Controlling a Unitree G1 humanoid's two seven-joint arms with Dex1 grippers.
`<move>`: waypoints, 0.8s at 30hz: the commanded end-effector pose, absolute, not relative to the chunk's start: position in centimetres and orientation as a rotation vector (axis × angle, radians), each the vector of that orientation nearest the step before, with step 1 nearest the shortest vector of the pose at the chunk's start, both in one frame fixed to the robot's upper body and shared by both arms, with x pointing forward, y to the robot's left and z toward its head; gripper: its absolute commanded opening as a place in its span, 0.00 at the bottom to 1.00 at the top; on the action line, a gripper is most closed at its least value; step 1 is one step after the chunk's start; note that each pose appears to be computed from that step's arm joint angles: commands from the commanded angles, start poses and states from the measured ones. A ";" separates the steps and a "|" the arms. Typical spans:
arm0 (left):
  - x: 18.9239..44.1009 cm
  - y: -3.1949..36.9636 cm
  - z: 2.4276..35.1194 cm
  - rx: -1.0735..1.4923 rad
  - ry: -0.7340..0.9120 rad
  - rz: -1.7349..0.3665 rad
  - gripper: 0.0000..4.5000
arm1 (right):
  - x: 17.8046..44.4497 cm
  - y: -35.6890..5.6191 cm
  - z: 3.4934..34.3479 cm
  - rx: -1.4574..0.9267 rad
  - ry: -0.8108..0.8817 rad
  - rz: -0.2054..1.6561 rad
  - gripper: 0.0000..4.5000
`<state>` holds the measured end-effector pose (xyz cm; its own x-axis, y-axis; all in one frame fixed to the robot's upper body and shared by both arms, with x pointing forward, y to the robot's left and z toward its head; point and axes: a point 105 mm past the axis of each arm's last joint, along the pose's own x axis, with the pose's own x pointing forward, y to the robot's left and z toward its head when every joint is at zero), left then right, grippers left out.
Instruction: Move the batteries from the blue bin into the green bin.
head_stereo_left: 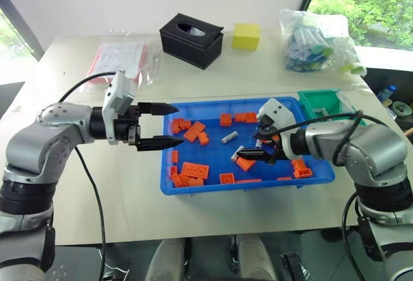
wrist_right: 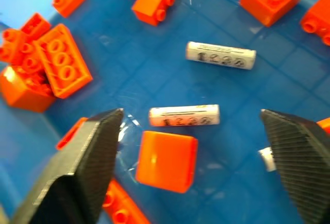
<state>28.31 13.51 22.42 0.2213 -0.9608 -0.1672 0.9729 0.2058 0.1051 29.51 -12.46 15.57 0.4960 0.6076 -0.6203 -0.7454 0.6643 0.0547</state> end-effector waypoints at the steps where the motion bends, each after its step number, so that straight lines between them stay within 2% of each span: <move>1: 28.2 13.5 23.5 0.228 0.023 -1.348 1.00 | 28.8 -12.2 15.3 -0.218 0.645 0.822 0.97; 10: 28.4 13.5 23.7 0.235 0.015 -1.353 1.00 | 28.5 -11.6 12.5 -0.194 0.697 0.804 0.97; 13: 28.4 13.5 23.8 0.237 0.013 -1.354 1.00 | 28.6 -11.5 12.3 -0.192 0.694 0.804 0.79; 17: 28.2 13.4 23.6 0.237 0.018 -1.364 1.00 | 28.5 -11.6 12.8 -0.204 0.689 0.817 0.33; 18: 28.2 13.4 23.6 0.237 0.019 -1.366 1.00 | 28.4 -11.6 12.9 -0.206 0.689 0.820 0.26; 24: 27.6 13.1 23.2 0.230 0.029 -1.395 1.00 | 26.7 -13.5 14.4 -0.248 0.706 0.854 0.26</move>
<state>28.29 13.41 22.58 0.2071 -0.9647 -0.1624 0.9755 0.1910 0.1096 27.44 -13.34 13.09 0.4511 0.5767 -0.6811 -0.7342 0.6737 0.0842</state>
